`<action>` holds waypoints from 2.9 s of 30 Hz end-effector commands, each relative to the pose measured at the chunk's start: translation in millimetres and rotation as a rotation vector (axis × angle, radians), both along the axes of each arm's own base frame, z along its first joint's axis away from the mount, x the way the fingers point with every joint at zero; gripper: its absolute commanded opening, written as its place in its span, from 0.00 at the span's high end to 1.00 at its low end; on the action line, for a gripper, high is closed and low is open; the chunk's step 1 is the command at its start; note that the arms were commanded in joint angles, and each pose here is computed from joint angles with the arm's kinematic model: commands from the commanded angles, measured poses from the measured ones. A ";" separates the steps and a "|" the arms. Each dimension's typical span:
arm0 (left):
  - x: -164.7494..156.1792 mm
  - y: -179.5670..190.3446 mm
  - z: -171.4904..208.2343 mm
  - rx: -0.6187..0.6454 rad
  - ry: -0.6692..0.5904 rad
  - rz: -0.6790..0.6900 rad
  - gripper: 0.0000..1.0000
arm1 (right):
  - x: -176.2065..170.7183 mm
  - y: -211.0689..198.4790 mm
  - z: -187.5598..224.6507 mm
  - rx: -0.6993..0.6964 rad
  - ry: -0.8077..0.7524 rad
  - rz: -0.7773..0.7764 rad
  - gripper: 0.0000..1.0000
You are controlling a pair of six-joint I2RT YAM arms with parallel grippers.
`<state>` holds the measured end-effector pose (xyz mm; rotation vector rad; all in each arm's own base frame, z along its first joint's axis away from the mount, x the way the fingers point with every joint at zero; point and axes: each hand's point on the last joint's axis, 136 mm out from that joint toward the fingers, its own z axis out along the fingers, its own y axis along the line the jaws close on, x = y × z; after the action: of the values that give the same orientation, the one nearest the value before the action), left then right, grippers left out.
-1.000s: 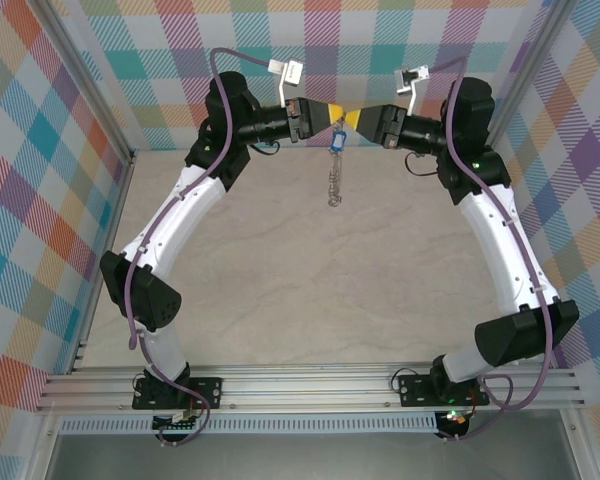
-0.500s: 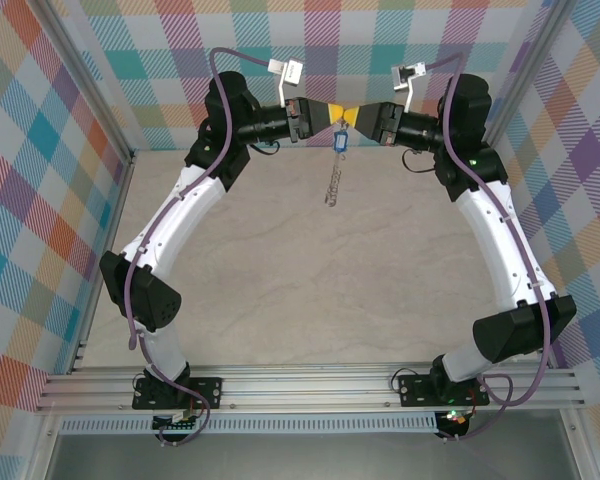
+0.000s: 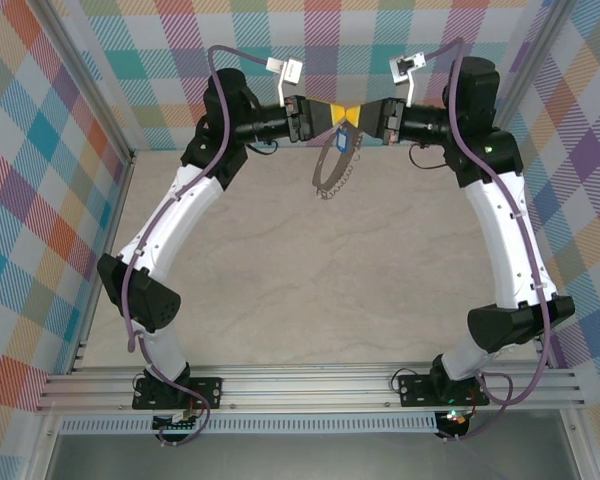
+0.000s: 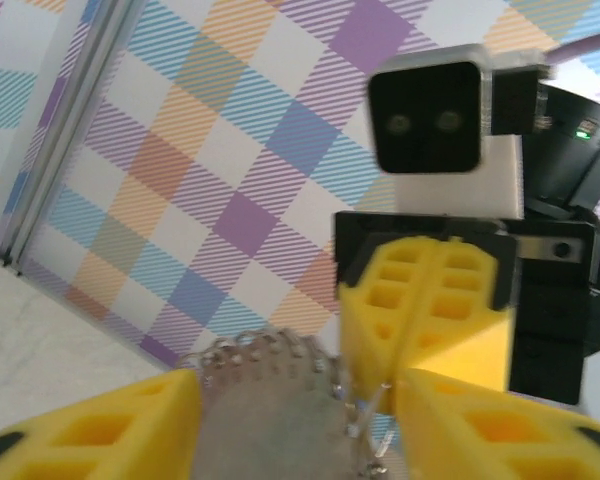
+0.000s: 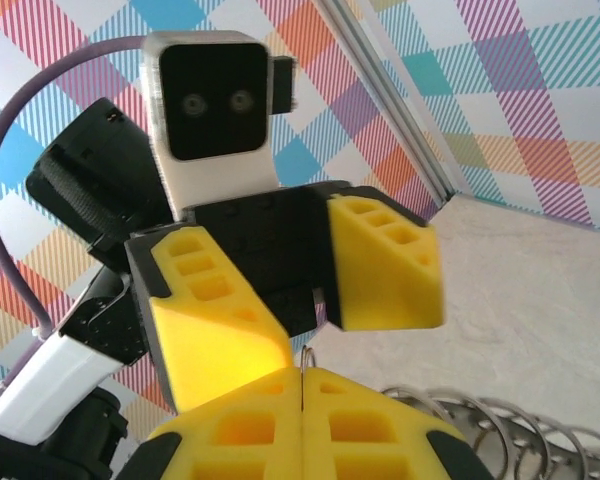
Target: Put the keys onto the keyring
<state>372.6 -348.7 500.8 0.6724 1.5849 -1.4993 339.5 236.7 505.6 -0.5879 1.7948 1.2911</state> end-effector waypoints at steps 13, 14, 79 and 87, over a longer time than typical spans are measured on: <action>-33.9 38.5 -35.3 0.268 -0.054 -0.015 0.46 | -20.2 5.5 -68.8 -0.346 0.110 0.065 1.00; -37.0 38.8 -39.7 0.280 -0.048 -0.029 0.51 | -20.2 7.6 -72.7 -0.359 0.112 0.067 1.00; -55.8 16.0 -59.7 0.204 0.041 -0.246 0.81 | -3.6 31.0 -68.2 -0.273 0.099 0.098 1.00; -47.4 12.0 -57.9 0.210 0.026 -0.212 1.00 | -9.3 33.1 -59.0 -0.237 0.089 0.119 1.00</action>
<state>332.8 -329.6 436.9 0.9223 1.7840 -1.4836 327.4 264.2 434.5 -0.7733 2.1013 1.1846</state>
